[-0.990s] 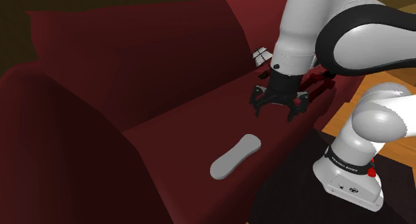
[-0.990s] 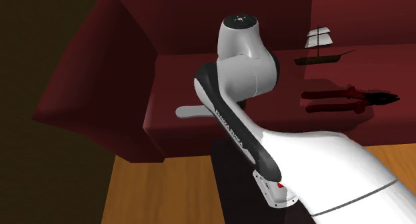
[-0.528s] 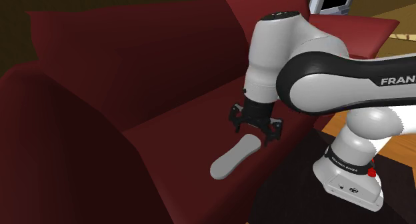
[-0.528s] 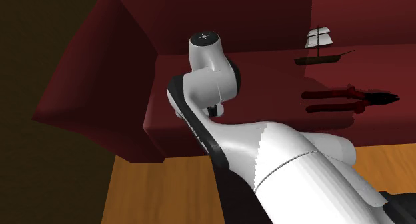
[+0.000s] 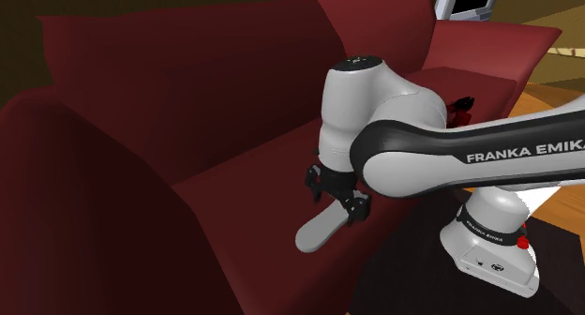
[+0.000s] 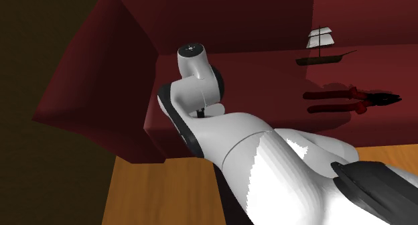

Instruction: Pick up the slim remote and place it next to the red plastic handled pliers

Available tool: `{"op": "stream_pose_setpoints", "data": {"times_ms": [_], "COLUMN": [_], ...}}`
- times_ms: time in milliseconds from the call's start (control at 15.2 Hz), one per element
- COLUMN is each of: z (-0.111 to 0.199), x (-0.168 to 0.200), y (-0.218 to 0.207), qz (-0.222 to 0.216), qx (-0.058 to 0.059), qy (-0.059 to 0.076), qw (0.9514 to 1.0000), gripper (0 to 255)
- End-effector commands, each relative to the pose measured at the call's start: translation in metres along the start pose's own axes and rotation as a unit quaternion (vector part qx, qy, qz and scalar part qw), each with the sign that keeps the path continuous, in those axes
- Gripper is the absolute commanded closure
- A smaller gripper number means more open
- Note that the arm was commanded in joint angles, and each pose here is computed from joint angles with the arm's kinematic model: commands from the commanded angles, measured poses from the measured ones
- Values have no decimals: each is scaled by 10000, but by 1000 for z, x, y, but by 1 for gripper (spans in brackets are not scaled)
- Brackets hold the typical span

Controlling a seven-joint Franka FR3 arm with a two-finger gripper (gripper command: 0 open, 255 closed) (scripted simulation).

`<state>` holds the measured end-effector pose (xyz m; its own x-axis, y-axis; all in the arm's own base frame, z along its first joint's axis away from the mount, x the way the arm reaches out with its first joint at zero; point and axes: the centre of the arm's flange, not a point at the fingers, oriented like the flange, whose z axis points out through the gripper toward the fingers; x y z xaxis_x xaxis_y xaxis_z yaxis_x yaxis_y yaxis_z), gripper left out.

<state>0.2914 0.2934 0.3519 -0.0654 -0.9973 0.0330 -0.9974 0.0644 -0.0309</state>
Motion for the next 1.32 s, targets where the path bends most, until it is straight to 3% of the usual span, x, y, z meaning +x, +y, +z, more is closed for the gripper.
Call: {"op": "stream_pose_setpoints", "data": {"times_ms": [0,594,660,1254], "z": [10,18,18,19], "x": [0,0,0,0], "y": [0,0,0,0], "qz": [8,8,8,8], "qx": [1,1,1,1], "qy": [-1,-1,-1,-1], "qw": [10000,10000,10000,10000], "gripper": [0,0,255,255]}}
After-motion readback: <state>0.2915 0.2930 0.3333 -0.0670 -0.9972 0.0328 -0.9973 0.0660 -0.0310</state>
